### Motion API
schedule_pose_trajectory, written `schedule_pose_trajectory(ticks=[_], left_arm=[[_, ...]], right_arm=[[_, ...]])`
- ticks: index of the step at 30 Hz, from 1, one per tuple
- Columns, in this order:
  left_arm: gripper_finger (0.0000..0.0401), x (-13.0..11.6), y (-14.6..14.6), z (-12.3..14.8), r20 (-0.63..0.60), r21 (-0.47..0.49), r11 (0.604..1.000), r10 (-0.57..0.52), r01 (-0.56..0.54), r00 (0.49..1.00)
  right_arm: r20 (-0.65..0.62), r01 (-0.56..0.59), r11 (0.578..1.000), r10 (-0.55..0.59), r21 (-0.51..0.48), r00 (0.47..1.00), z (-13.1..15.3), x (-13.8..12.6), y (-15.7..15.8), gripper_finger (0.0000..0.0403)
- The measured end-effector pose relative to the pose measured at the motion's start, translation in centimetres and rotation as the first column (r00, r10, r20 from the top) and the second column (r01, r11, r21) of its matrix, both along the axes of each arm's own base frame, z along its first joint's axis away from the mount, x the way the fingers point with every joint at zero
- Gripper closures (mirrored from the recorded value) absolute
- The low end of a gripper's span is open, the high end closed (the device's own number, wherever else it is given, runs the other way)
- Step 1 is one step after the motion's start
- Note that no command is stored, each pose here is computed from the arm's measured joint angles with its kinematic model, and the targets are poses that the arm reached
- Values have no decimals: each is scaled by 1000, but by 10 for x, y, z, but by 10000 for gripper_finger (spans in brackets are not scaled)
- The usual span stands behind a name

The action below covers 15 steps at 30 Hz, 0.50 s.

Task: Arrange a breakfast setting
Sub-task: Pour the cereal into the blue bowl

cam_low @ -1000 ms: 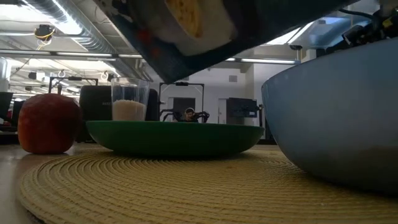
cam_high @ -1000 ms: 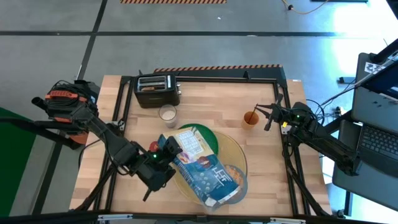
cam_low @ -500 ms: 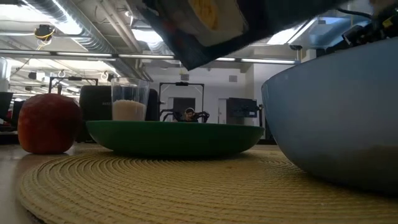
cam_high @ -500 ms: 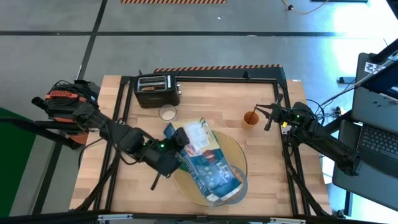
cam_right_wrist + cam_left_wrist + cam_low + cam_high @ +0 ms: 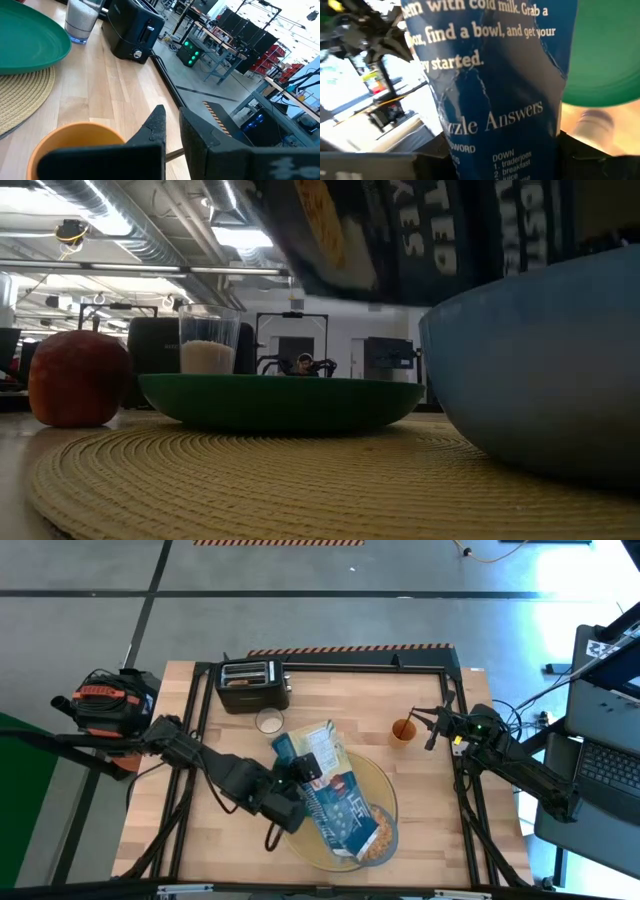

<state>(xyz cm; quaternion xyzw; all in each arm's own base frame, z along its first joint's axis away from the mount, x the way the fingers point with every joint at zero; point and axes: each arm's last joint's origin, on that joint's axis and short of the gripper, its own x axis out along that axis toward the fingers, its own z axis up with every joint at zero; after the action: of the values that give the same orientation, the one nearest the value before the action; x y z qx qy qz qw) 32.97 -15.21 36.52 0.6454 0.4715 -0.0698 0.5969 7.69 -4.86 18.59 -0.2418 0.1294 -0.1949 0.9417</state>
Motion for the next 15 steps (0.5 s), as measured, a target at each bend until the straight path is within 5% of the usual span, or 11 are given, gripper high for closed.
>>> schedule_pose_trajectory(ticks=[4,11,15], left_arm=[[238,-6,-6,18,43,80,996,-40,36,998],[246,-5,-12,12,49,5,999,-51,51,997],[257,-2,-13,5,47,124,991,-63,56,997]], right_arm=[[0,0,1000,0,0,1000,0,0,0,372],[-2,-1,1000,1,-3,1000,0,0,0,372],[-1,-1,1000,1,-3,1000,0,0,0,372]])
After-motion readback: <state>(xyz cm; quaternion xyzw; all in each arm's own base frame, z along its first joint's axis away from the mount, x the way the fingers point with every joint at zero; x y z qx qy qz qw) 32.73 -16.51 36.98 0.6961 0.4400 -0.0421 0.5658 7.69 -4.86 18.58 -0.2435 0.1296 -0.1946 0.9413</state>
